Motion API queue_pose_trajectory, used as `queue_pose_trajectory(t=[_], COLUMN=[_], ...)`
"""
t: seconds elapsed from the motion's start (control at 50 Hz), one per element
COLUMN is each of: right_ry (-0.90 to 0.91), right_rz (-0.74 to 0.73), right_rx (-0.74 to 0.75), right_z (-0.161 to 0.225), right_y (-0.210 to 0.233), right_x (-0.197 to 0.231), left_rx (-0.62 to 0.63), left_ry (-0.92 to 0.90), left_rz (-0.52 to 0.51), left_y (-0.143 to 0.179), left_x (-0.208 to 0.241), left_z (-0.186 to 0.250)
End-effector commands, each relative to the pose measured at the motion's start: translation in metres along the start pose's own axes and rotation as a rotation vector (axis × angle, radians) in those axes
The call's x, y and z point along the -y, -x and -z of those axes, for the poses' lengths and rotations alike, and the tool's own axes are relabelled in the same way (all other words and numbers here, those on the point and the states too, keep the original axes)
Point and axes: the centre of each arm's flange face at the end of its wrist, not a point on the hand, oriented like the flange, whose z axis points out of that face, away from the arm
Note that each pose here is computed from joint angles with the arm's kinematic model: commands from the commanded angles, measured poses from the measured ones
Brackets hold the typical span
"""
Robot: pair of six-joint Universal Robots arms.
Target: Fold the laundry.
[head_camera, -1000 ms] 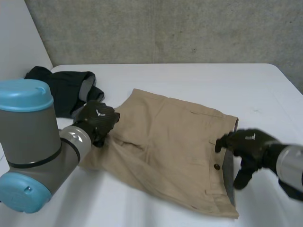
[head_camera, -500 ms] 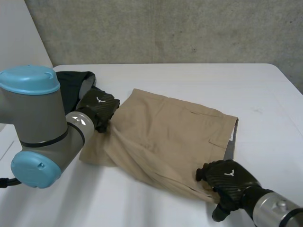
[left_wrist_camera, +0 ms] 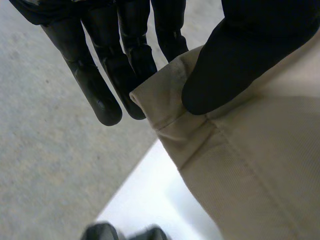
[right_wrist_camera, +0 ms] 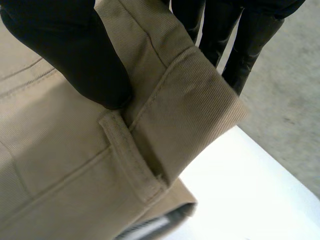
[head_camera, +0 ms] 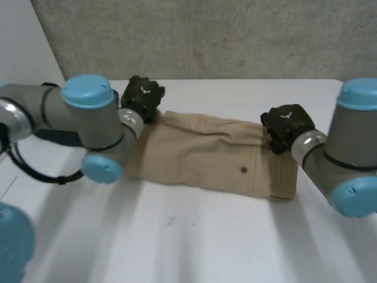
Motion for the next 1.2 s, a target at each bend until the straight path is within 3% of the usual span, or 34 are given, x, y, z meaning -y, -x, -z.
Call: queue_pose_trajectory(t=[0.02, 0.16, 0.24, 0.42, 0.58, 0.74, 0.82, 0.96, 1.2], right_ry=[0.066, 0.112, 0.149, 0.115, -0.037, -0.002, 0.09, 0.206, 0.211], right_rz=[0.094, 0.11, 0.115, 0.079, -0.021, -0.021, -0.046, -0.174, -0.259], right_rx=[-0.112, -0.159, -0.18, -0.256, -0.288, -0.21, -0.155, -0.007, 0.017], right_z=[-0.044, -0.068, -0.078, -0.068, -0.021, 0.029, 0.057, 0.072, 0.038], right_y=[-0.007, -0.004, 0.0, -0.016, -0.042, -0.046, -0.048, -0.023, -0.006], right_x=[-0.02, -0.042, -0.056, -0.036, 0.028, 0.032, 0.015, -0.029, -0.079], left_rx=[0.051, 0.058, -0.002, -0.032, -0.038, -0.094, -0.119, -0.118, -0.108], left_ry=[-0.103, -0.144, -0.161, -0.184, -0.194, -0.095, -0.047, 0.029, 0.04], left_rz=[0.0, 0.001, -0.003, 0.004, 0.047, 0.132, 0.142, 0.149, 0.191], left_y=[-0.012, -0.029, -0.043, -0.05, -0.03, -0.008, 0.0, 0.009, 0.005], left_x=[-0.013, -0.036, -0.046, -0.038, 0.014, 0.035, 0.041, 0.026, 0.01], left_z=[-0.044, -0.065, -0.066, -0.064, -0.041, 0.014, 0.054, 0.096, 0.116])
